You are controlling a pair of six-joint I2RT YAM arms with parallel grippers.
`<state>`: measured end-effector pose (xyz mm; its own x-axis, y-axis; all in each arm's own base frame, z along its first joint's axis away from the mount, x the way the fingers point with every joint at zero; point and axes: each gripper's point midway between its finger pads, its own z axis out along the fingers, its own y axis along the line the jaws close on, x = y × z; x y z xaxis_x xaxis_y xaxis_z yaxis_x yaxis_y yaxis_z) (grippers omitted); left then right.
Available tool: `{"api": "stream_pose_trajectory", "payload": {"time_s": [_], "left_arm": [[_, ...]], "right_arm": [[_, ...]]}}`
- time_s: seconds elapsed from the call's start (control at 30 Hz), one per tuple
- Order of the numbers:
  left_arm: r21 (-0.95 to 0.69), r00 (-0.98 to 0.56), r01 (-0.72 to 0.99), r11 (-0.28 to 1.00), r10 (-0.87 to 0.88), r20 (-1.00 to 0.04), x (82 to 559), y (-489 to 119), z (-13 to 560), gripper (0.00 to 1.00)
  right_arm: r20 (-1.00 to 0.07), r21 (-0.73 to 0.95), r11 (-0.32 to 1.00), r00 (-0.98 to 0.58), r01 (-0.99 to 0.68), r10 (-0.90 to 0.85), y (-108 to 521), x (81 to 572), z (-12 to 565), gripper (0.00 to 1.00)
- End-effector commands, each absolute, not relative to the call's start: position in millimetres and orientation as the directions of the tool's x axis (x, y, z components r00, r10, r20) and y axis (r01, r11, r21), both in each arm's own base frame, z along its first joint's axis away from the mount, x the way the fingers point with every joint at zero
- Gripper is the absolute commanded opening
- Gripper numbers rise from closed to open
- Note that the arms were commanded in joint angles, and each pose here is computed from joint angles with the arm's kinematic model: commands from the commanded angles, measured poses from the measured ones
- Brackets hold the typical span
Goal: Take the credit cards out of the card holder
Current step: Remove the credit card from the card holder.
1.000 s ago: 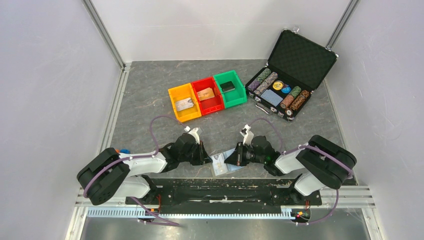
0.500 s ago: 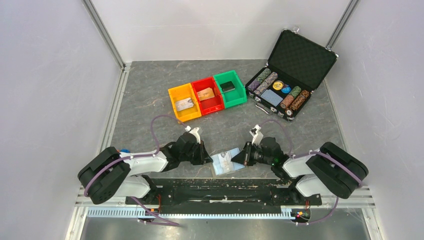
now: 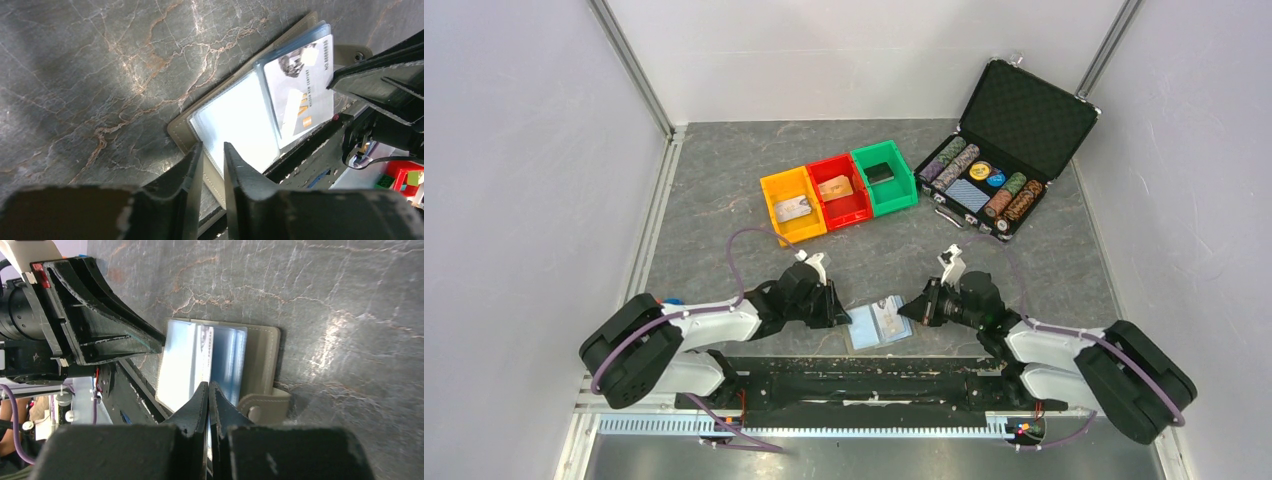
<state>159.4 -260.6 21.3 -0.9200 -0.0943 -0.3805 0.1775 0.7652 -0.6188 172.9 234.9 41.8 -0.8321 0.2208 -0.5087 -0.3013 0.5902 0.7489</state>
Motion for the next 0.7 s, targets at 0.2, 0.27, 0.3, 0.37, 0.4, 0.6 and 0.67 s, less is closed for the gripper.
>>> {"api": "stream_pose_trajectory", "payload": {"time_s": [0.2, 0.27, 0.3, 0.37, 0.4, 0.6, 0.67], "left_arm": [[-0.688, -0.891, 0.239, 0.685, -0.127, -0.436, 171.4, -280.9, 81.5, 0.50], [-0.701, -0.882, 0.252, 0.667, -0.140, -0.450, 173.9, -283.7, 91.9, 0.53], [-0.712, -0.878, 0.261, 0.652, -0.147, -0.456, 174.7, -286.3, 96.8, 0.54], [-0.734, -0.873, 0.274, 0.622, -0.159, -0.461, 175.3, -291.0, 103.5, 0.57], [-0.747, -0.873, 0.278, 0.605, -0.164, -0.458, 174.8, -293.6, 106.3, 0.58], [-0.807, -0.877, 0.316, 0.499, -0.171, -0.449, 171.8, -310.2, 121.7, 0.62], [-0.804, -0.878, 0.310, 0.508, -0.173, -0.447, 174.3, -311.2, 118.1, 0.62]], "right_arm": [[-0.562, 0.736, 0.579, -0.794, -0.350, 0.234, 229.3, 183.2, 68.0, 0.00], [-0.561, 0.747, 0.562, -0.790, -0.354, 0.248, 230.8, 183.7, 74.7, 0.00], [-0.558, 0.756, 0.549, -0.791, -0.357, 0.253, 232.3, 182.7, 78.2, 0.00], [-0.551, 0.777, 0.512, -0.789, -0.367, 0.271, 235.6, 180.9, 87.2, 0.00], [-0.552, 0.786, 0.490, -0.784, -0.377, 0.283, 237.6, 180.9, 93.9, 0.00], [-0.528, 0.822, 0.424, -0.785, -0.379, 0.322, 240.8, 176.7, 108.2, 0.00], [-0.535, 0.812, 0.450, -0.783, -0.371, 0.319, 238.7, 178.8, 103.3, 0.00]]}}
